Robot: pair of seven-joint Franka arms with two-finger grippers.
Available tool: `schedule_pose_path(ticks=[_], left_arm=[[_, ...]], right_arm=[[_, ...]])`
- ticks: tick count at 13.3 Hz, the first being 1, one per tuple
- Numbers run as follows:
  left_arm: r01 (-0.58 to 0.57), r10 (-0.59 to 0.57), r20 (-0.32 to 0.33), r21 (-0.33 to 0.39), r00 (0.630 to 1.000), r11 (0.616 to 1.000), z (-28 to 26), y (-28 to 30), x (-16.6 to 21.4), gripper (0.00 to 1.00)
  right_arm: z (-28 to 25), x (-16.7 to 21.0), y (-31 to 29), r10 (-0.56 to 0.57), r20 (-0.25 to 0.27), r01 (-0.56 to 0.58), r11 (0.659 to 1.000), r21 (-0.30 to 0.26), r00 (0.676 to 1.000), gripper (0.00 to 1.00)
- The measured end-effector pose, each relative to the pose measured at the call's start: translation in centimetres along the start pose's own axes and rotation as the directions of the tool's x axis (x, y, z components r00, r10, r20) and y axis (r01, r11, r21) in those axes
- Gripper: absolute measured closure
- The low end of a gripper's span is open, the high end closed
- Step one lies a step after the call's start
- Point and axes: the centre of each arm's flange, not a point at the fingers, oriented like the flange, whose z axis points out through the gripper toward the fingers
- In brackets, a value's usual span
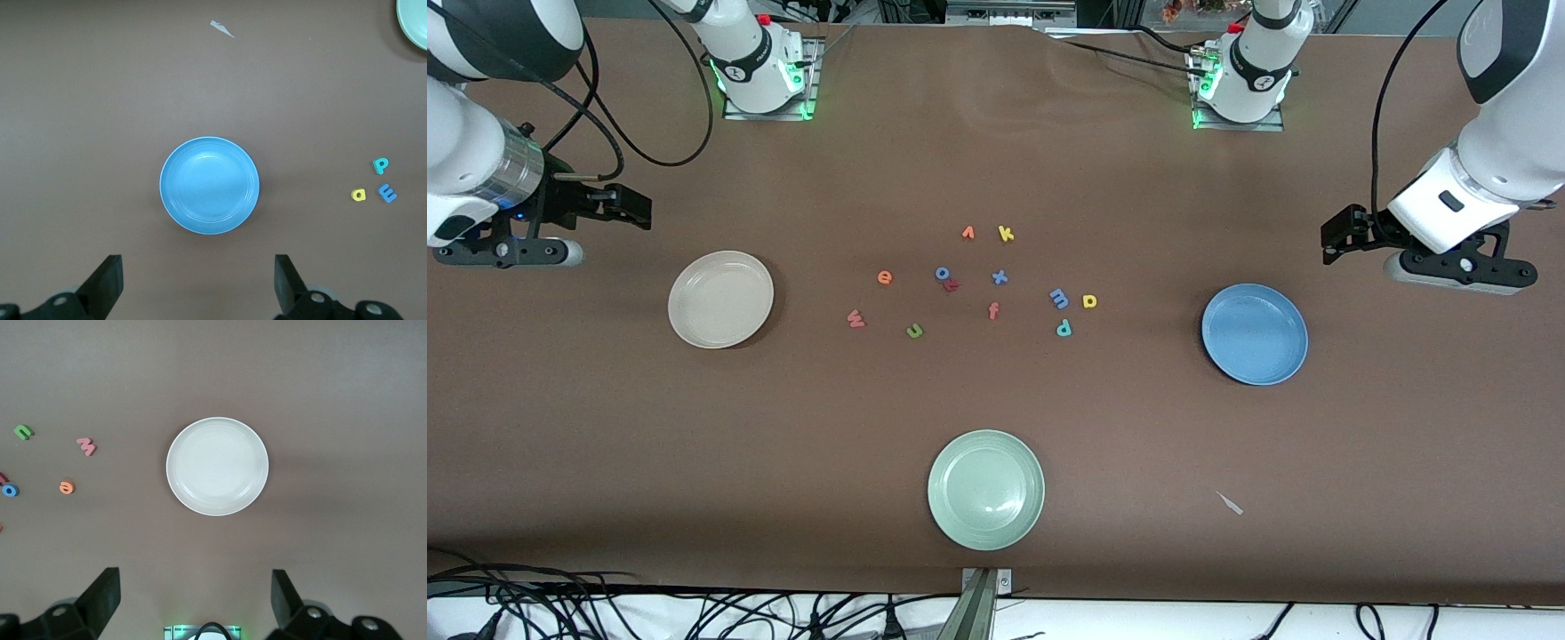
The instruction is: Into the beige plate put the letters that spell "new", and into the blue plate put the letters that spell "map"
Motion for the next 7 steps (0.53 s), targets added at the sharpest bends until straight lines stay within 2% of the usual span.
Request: schedule_pose_path(ticks=[7], left_arm=[[-0.002, 0.002, 0.010, 0.000, 1.000, 1.000, 0.39, 0.11, 0.09, 0.00]], right_arm=[[0.01, 0.00, -0.03, 0.000, 0.001, 0.000, 1.000, 0.000, 1.000, 0.00]])
